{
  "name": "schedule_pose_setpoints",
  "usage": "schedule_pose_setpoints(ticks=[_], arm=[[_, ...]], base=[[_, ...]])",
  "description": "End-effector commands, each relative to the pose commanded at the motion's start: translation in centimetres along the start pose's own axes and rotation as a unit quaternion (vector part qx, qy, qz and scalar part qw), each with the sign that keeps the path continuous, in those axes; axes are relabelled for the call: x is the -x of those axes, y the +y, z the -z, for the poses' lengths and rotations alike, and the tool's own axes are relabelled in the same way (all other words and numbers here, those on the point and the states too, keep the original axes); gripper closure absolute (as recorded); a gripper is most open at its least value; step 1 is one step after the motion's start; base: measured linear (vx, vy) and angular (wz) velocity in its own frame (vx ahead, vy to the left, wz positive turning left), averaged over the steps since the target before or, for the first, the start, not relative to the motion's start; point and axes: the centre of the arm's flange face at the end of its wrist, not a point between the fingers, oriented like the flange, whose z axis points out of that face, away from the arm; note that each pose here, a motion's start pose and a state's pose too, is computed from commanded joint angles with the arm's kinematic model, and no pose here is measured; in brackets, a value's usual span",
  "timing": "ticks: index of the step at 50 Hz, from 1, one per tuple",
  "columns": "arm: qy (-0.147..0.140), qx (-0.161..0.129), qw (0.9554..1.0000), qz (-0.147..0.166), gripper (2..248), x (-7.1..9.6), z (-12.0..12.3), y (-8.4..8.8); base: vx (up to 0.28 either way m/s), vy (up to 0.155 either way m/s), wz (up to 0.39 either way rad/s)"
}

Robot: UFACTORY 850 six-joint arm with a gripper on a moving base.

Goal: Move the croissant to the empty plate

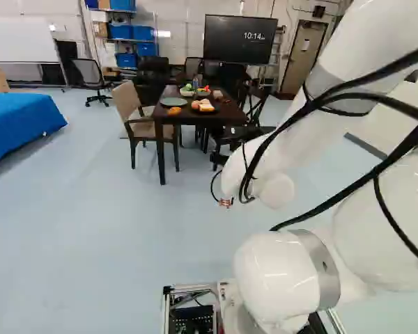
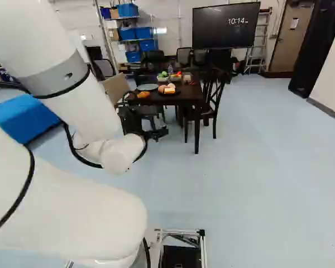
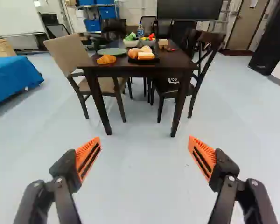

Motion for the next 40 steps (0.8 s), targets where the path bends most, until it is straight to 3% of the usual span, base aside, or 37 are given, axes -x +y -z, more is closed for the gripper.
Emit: schedule_pose_setpoints(ticks=[40], arm=[[0.000,0.000,1.0000,0.000,3,0.00,0.00,0.00]], base=[[0.000,0.000,0.000]])
